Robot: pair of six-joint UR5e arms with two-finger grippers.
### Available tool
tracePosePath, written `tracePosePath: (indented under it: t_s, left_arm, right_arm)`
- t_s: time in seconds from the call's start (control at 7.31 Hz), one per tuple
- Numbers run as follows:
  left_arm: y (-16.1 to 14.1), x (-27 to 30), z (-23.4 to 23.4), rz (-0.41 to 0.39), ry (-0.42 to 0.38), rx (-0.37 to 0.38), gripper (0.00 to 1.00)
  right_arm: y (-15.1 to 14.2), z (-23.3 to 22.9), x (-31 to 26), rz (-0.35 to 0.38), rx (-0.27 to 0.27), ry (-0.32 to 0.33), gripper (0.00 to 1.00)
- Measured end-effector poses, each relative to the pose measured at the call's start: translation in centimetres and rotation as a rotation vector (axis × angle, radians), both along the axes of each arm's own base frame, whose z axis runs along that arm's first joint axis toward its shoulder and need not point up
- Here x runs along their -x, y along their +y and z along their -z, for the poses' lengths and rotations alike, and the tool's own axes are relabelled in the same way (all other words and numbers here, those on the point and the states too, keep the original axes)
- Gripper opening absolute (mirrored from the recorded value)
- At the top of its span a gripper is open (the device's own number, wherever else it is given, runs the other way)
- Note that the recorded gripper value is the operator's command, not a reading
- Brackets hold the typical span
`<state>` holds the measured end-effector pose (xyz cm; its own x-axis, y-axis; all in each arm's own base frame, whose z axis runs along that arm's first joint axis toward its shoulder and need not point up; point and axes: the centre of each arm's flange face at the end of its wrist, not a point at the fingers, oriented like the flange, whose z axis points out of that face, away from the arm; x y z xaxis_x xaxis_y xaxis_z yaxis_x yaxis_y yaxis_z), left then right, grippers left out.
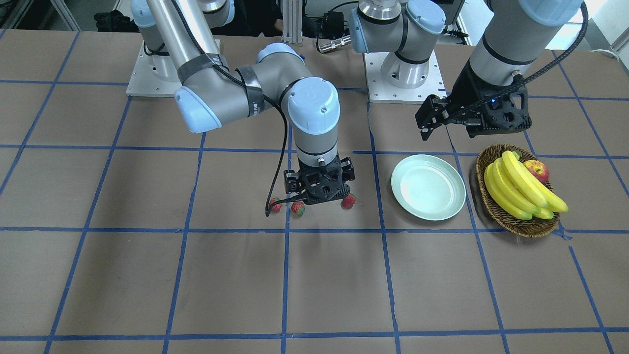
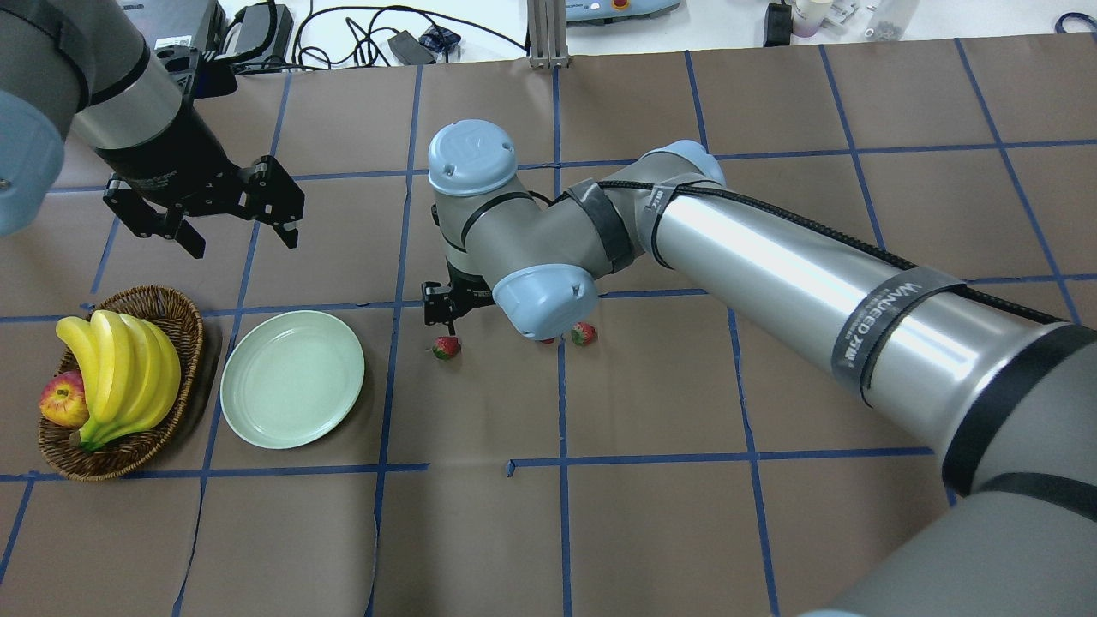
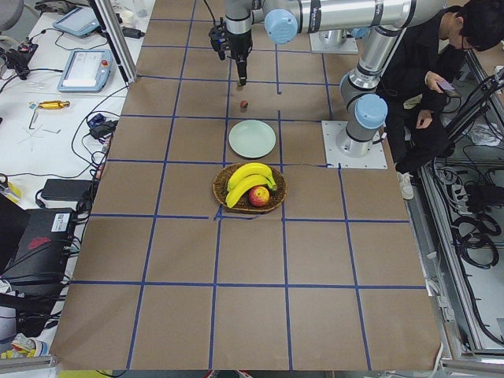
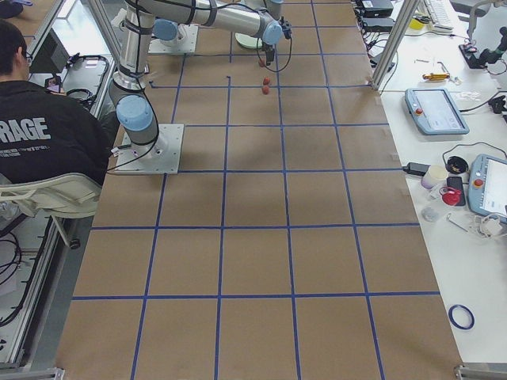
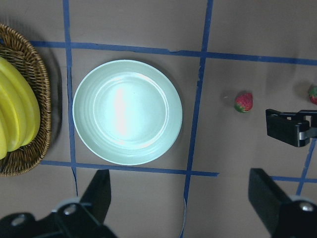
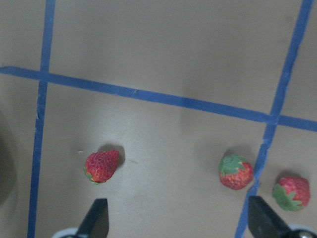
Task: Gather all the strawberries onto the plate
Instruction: 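Move the right gripper back over the last strawberry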
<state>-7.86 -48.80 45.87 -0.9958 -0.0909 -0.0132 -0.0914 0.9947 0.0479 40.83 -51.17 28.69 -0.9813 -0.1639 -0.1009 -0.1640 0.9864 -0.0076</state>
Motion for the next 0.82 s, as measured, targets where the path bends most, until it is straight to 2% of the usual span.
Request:
tracePosePath:
  t_s: [0.14, 0.41, 0.82]
  left_arm:
    - [0.0, 0.0, 0.1, 0.000, 0.000, -0.001, 1.00]
    - [0.0, 0.1, 0.2, 0.002, 0.002, -0.004, 1.00]
    - [0.0, 0.4, 0.4, 0.007, 0.003, -0.009, 1.00]
  right_arm:
    - [-1.2, -1.8, 3.6, 0.005, -0.014, 0.017, 1.00]
    - [-2.6, -2.0, 9.4, -0.052, -0.066, 0.037, 1.00]
    - [-2.2, 3.9, 11.0, -0.104, -0.122, 0.041, 1.00]
